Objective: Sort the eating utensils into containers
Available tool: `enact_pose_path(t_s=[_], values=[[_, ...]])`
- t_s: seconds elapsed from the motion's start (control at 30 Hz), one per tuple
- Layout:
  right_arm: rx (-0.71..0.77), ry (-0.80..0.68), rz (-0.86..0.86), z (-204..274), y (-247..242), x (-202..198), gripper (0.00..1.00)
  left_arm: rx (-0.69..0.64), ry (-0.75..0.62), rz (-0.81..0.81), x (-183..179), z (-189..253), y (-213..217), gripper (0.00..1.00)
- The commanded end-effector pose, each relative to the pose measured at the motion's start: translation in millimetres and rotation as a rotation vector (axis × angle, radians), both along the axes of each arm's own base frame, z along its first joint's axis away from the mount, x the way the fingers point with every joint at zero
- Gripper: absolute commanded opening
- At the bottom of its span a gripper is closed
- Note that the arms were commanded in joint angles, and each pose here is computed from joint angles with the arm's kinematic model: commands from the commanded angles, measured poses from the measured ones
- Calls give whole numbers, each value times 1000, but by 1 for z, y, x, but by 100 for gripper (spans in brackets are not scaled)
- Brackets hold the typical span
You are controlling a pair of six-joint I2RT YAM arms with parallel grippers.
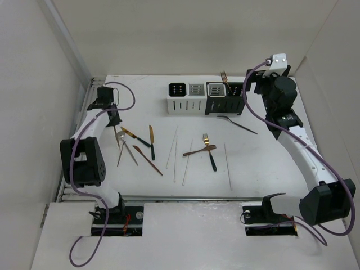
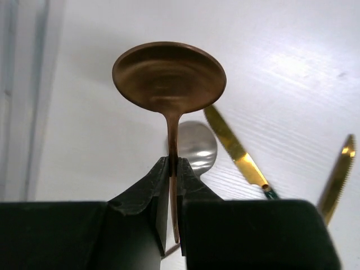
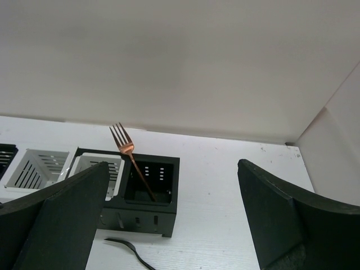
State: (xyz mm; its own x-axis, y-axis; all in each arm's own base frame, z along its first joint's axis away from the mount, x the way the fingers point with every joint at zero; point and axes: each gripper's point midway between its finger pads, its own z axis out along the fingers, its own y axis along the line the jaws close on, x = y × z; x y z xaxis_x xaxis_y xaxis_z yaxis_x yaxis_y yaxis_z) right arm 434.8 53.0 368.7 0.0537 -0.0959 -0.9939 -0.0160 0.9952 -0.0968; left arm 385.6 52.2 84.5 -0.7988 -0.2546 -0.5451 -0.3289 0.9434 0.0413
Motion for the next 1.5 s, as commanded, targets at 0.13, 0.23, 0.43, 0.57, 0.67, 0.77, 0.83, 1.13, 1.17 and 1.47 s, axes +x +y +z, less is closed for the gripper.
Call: enact_pose_path(t_s=[0.13, 0.23, 0.43, 0.57, 0.67, 0.77, 0.83, 1.13, 1.17, 1.47], values=[[21, -104, 71, 47, 14, -2, 100, 212, -400, -66, 70, 158, 15, 0], [22, -105, 44, 48, 7, 2, 100, 236, -586, -156, 106, 225, -14, 0], [129, -100, -118, 45, -39, 4, 100, 112, -904, -518, 153, 308, -160, 0], [64, 36, -85, 10, -59, 10, 100, -43, -1057, -658, 162, 334, -252, 0], [108, 178, 23, -25, -73, 13, 100, -134, -1058, -716, 170, 313, -298, 0], [142, 262, 96, -52, -71, 15, 100, -173, -1054, -737, 178, 297, -321, 0], [141, 370, 93, -78, -72, 13, 100, -183, -1049, -732, 179, 290, -327, 0], [-30, 755, 71, -203, -108, 9, 100, -125, -976, -663, 191, 226, -315, 0], [-59, 784, 86, -211, -110, 9, 100, -119, -963, -656, 191, 215, -314, 0], [-164, 958, 345, -274, -84, -22, 92, -118, -872, -585, 198, 177, -282, 40]])
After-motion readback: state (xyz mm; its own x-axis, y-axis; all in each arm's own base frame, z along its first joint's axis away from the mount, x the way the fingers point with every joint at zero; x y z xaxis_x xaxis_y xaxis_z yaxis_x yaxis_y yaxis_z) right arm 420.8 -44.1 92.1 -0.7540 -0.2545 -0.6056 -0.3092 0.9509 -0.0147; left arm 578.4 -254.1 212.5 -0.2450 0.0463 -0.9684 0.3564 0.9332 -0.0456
